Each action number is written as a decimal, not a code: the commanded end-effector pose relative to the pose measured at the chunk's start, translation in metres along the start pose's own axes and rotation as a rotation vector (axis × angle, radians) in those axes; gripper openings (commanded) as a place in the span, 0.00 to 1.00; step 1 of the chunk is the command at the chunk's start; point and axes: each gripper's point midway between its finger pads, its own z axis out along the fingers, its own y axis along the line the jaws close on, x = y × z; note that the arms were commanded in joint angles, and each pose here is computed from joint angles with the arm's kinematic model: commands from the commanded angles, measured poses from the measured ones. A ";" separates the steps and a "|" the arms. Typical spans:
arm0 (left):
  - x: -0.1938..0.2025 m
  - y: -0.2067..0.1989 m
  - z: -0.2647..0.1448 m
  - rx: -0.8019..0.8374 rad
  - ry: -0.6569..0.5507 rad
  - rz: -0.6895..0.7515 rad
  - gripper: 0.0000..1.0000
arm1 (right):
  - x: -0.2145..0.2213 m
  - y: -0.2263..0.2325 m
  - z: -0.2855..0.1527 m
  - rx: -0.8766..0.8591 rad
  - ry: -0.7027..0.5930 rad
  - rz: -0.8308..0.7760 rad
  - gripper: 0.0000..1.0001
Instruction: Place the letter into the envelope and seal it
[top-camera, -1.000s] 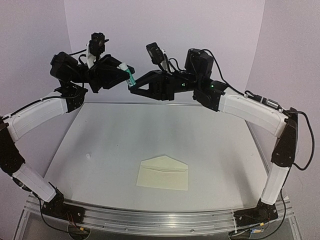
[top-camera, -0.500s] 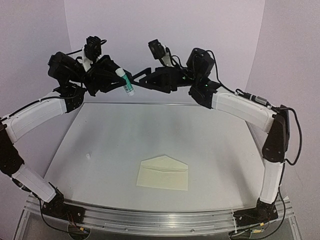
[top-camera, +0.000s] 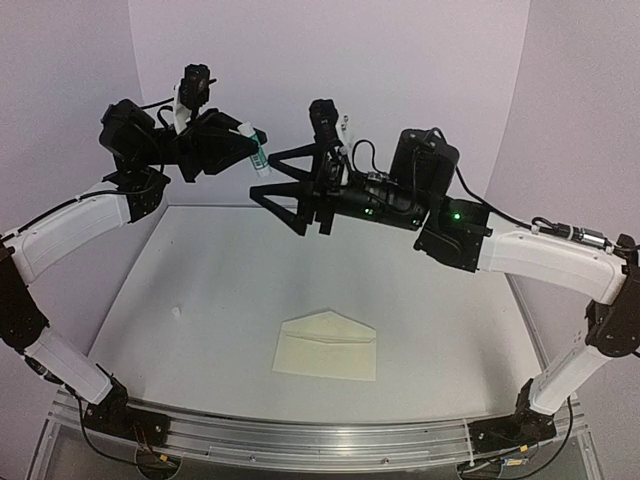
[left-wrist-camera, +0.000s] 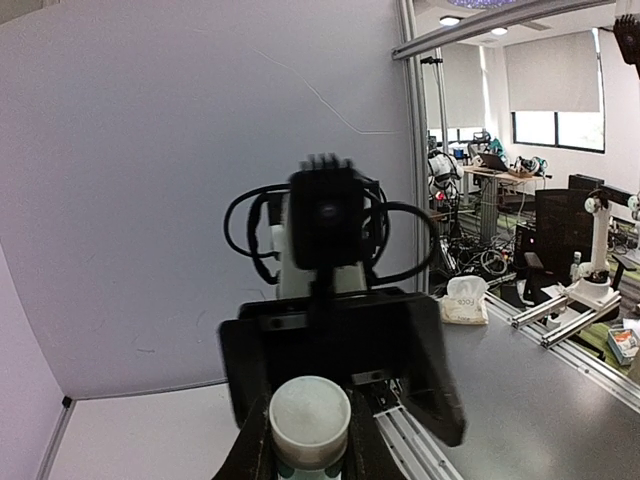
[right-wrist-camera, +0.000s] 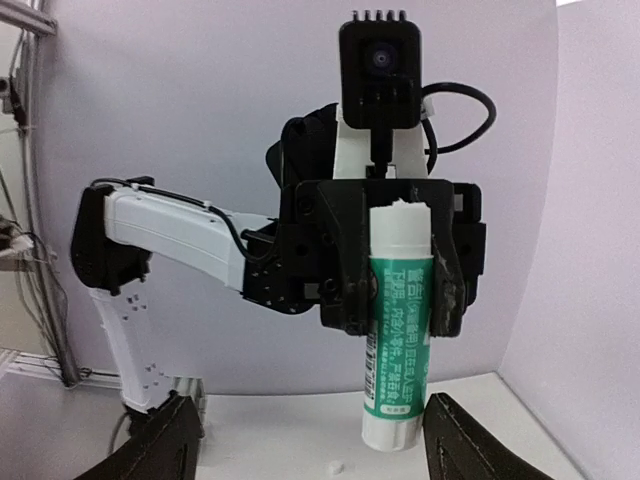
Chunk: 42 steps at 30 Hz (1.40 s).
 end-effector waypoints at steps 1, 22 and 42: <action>-0.018 0.000 0.000 -0.032 -0.026 0.032 0.00 | -0.001 -0.031 -0.003 0.220 0.036 -0.160 0.67; -0.014 0.001 0.001 -0.024 -0.019 0.034 0.00 | -0.004 -0.037 0.010 0.241 0.024 -0.150 0.30; -0.012 -0.001 0.000 -0.016 -0.010 0.036 0.00 | -0.010 -0.031 0.012 0.201 0.022 -0.120 0.07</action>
